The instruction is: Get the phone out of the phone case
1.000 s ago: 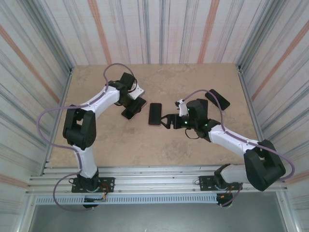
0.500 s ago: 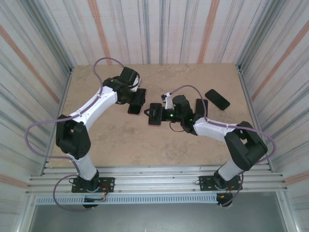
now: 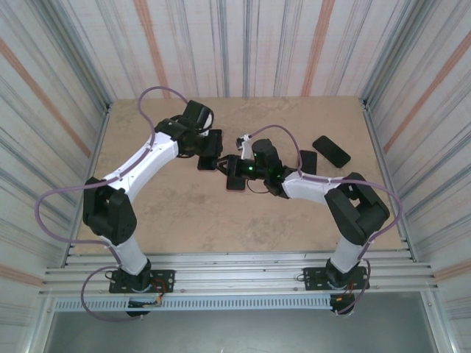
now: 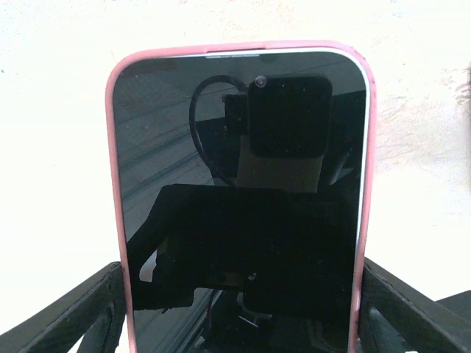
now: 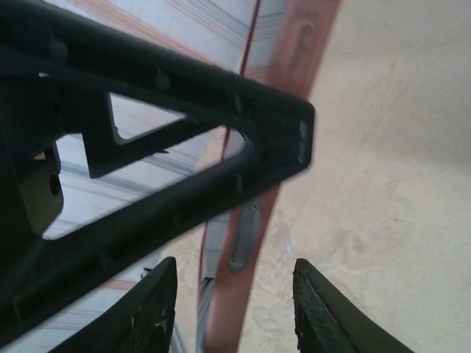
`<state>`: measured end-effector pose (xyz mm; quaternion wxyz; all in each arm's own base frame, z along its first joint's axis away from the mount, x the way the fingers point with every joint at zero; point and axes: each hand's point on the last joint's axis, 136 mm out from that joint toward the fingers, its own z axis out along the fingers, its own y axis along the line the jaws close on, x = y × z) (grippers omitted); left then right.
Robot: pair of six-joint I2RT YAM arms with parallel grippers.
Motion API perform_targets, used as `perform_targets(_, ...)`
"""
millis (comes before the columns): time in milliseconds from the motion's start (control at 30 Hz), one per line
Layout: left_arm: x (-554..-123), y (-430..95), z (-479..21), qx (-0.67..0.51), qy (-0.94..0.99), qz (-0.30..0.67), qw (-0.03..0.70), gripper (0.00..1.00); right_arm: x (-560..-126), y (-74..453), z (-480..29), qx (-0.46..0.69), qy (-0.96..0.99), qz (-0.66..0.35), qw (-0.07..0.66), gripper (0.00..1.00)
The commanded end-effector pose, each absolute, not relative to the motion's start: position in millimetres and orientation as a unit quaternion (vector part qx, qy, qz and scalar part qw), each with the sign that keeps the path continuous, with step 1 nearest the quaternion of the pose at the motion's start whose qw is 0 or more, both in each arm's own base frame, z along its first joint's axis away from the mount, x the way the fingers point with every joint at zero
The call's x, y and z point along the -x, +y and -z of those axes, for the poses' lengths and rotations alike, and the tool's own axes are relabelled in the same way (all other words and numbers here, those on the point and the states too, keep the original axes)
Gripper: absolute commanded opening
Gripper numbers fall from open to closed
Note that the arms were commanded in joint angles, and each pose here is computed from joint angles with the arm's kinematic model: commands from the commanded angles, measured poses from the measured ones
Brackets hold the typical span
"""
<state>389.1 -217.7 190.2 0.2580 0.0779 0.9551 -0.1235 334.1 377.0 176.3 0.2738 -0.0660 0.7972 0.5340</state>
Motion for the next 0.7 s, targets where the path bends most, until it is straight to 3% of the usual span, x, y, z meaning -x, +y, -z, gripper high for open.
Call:
perform_targets(0, -392.1, -217.6, -224.6, -0.064, 0.94, 0.137, 0.307, 0.62, -336.2, 388.4, -187.8, 0.067, 0.786, -0.551, 0.272, 0.38)
perform_targets(267, -393.1, -224.3, -225.2, -0.079, 0.937, 0.148, 0.307, 0.69, -338.5, 391.8, -191.6, 0.064, 0.784, -0.557, 0.268, 0.01)
perform_targets(333, -393.5, -225.2, -226.3, -0.086, 0.935, 0.15, 0.309, 0.75, -339.7, 391.0, -195.0, 0.062, 0.782, -0.557, 0.272, 0.01)
perform_targets(467, -392.4, -230.3, -235.8, -0.104, 0.927, 0.179, 0.314, 0.97, -342.1, 386.1, -202.4, 0.058, 0.777, -0.562, 0.277, 0.01)
perform_targets(667, -396.7, -213.5, -253.2, -0.082, 0.914, 0.241, 0.317, 0.99, -349.7, 369.1, -220.1, 0.044, 0.765, -0.574, 0.288, 0.01)
